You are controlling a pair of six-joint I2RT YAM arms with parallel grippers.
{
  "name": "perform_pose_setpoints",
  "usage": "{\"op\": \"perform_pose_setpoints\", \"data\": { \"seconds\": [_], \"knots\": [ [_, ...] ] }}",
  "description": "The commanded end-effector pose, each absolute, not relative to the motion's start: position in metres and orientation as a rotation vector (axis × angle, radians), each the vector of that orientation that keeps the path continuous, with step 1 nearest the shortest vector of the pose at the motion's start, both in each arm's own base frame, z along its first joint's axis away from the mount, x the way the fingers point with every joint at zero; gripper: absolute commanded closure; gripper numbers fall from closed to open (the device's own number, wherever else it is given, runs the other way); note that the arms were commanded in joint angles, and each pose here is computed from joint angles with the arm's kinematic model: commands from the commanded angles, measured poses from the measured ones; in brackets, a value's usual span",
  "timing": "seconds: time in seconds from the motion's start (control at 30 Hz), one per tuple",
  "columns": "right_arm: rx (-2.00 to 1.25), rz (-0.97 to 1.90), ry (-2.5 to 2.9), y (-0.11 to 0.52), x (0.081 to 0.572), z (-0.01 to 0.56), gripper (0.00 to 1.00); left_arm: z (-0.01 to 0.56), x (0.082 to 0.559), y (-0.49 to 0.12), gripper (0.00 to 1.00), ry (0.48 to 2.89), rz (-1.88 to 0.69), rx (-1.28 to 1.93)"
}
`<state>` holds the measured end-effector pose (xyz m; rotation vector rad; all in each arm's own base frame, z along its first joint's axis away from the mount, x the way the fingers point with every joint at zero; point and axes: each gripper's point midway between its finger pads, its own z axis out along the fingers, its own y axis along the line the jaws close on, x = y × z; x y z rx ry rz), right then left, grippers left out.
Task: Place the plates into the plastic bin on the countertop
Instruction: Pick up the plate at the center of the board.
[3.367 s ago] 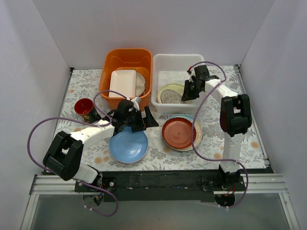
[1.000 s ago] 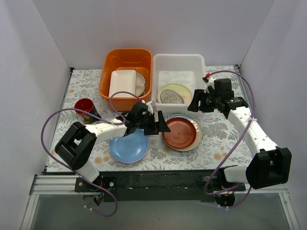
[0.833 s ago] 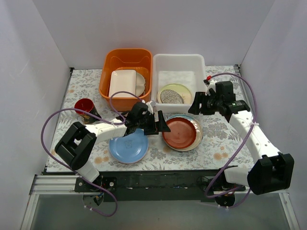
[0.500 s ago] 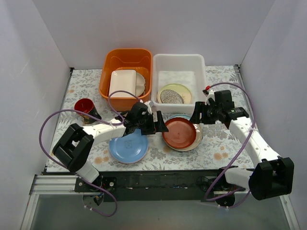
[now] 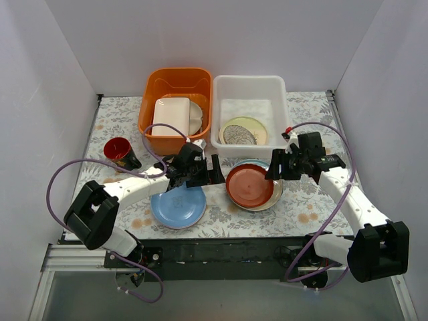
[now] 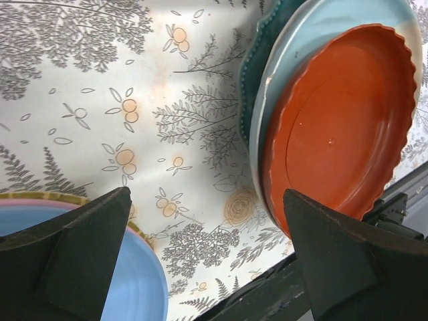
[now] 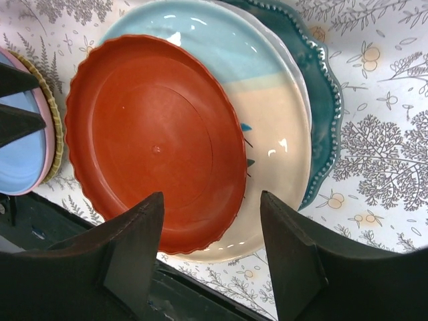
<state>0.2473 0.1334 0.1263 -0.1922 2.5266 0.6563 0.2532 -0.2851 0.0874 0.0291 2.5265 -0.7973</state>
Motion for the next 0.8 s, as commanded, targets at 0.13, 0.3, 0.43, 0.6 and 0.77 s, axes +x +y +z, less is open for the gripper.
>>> {"op": "perform_pose_setpoints", "data": {
  "seconds": [0.13,0.3,0.43,0.6,0.77],
  "knots": [
    [-0.228,0.671,2.538,0.136,0.245,0.116,0.36,0.11,0.259,-0.266,0.02,2.458,-0.695,0.011],
    [-0.222,0.668,2.552,0.135,0.244,0.109,0.36,0.115,0.262,-0.267,0.02,2.445,-0.7,0.016],
    [-0.221,0.651,2.565,0.133,0.244,0.103,0.37,0.115,0.267,-0.262,0.02,2.44,-0.641,0.009],
    [-0.224,0.652,2.574,0.133,0.243,0.099,0.36,0.114,0.266,-0.26,0.02,2.45,-0.627,0.018],
    [-0.222,0.652,2.583,0.133,0.243,0.095,0.39,0.119,0.267,-0.261,0.02,2.437,-0.638,0.009]
  ]
}}
